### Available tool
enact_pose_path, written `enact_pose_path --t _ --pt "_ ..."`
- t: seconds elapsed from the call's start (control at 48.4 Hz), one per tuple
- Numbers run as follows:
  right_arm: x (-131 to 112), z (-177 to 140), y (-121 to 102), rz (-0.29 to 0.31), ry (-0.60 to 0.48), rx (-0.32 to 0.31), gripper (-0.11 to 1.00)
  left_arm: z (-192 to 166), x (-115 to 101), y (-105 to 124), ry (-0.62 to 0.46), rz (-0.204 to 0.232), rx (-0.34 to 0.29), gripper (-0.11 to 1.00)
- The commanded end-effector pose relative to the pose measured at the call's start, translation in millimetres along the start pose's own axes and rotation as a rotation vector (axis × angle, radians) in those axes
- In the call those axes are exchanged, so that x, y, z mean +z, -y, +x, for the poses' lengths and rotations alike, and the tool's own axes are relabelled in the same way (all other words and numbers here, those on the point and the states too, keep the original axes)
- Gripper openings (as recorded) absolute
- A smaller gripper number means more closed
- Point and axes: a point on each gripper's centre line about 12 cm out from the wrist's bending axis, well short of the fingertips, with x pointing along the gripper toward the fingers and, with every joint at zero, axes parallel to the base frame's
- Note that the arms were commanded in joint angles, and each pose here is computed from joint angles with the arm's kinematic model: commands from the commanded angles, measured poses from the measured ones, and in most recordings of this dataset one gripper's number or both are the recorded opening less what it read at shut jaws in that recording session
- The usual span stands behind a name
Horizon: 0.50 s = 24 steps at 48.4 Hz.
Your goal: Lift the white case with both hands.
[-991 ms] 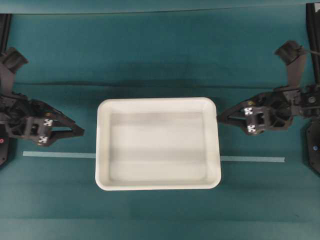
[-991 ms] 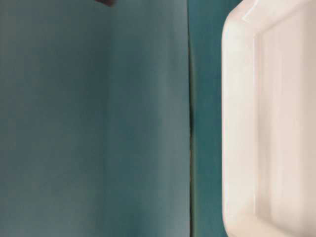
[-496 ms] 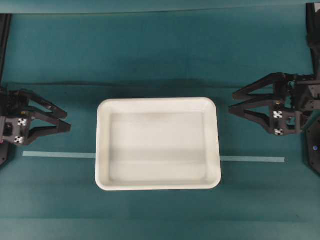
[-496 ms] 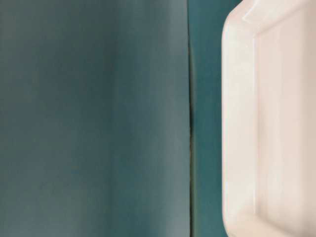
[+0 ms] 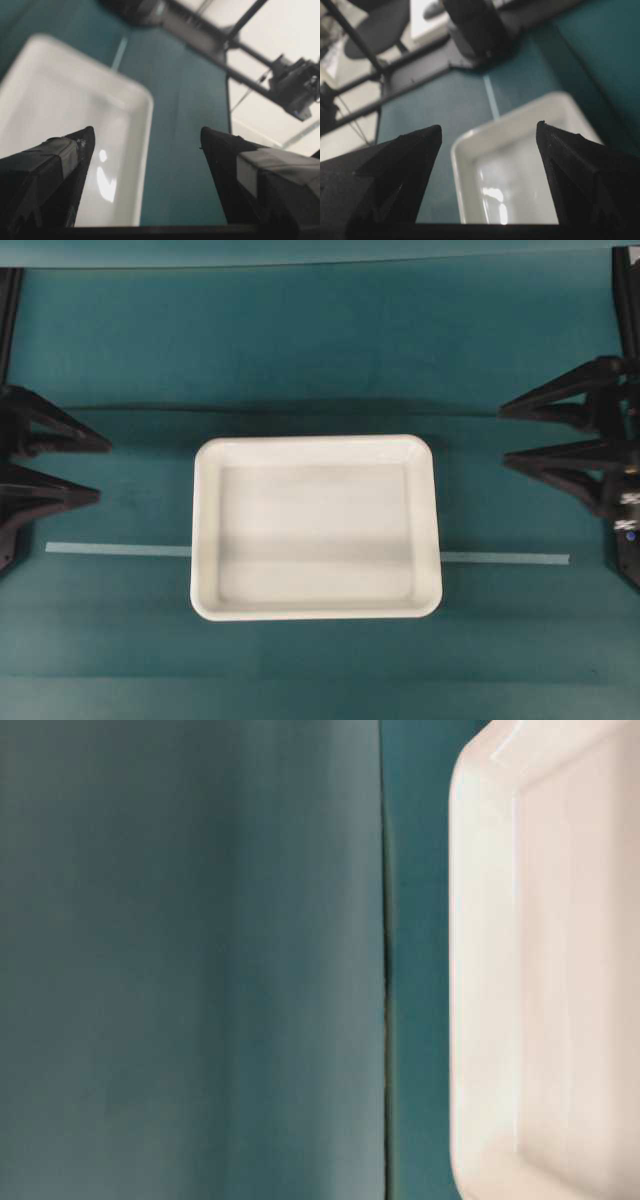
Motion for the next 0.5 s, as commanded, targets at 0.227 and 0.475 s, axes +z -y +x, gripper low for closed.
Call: enact_pose_path --t 0.227,0.475 --pt "23.2 -28.0 -10.6 -0.057 0.083 0.037 0.83 -24.4 31.8 16.5 0.139 0.169 -0.059 0.91" --pt "30.6 -36.5 -14.0 -0.062 0.122 0.053 0.83 -24.8 31.8 17.0 0.139 0.170 -0.063 0.91"
